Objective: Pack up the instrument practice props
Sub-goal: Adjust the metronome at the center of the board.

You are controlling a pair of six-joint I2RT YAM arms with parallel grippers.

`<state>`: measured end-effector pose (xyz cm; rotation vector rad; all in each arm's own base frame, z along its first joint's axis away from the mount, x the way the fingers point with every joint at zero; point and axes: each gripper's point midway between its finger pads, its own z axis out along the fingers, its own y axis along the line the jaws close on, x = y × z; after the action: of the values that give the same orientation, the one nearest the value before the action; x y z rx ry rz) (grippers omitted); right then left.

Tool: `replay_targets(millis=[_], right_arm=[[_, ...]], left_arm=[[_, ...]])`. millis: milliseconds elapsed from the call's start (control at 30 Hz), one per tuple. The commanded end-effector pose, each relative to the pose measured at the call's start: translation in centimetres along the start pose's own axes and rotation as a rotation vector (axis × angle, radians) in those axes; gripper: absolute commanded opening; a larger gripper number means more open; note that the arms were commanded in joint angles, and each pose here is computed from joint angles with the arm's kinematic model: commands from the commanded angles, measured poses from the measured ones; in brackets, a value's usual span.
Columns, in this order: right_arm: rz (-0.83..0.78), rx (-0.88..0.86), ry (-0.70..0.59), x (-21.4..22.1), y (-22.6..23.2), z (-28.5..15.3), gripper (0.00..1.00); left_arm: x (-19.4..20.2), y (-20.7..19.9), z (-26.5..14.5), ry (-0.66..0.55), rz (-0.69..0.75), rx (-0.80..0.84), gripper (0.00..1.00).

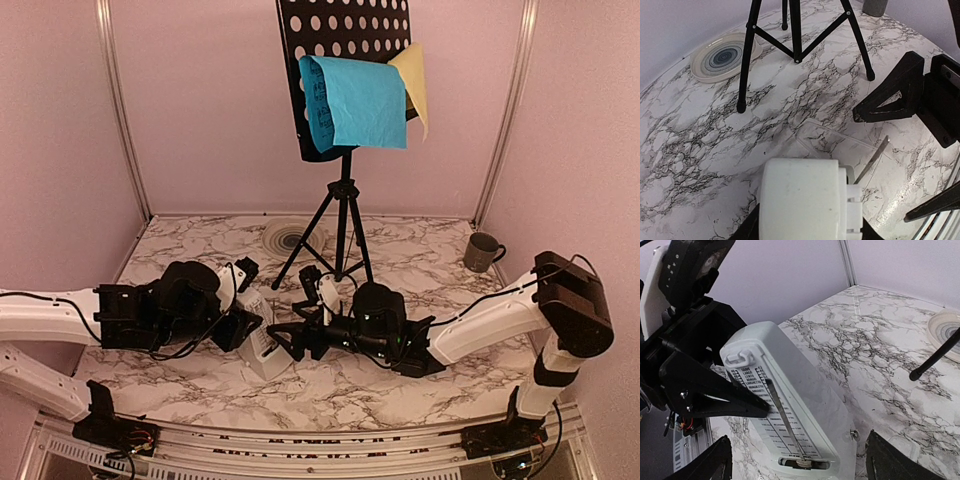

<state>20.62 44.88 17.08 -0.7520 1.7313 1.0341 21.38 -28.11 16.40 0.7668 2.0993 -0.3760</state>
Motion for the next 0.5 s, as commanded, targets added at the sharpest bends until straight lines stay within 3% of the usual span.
replay_targets(millis=[0, 167, 467], right_arm=[[-0.025, -0.052, -0.063, -1.0, 0.3, 0.4, 0.87], [-0.037, -0.074, -0.061, -0.5, 0.5, 0.4, 0.84], [-0.063, -0.156, -0.041, 0.4, 1.7, 2.4, 0.64]], left_arm=[[-4.1, 1.4, -0.9, -0.126, 0.021, -0.152, 0.31], [-4.1, 2.5, -2.5, -0.152, 0.029, -0.174, 0.34], [-1.4, 3.2, -2.2, -0.075, -0.024, -0.155, 0.37]])
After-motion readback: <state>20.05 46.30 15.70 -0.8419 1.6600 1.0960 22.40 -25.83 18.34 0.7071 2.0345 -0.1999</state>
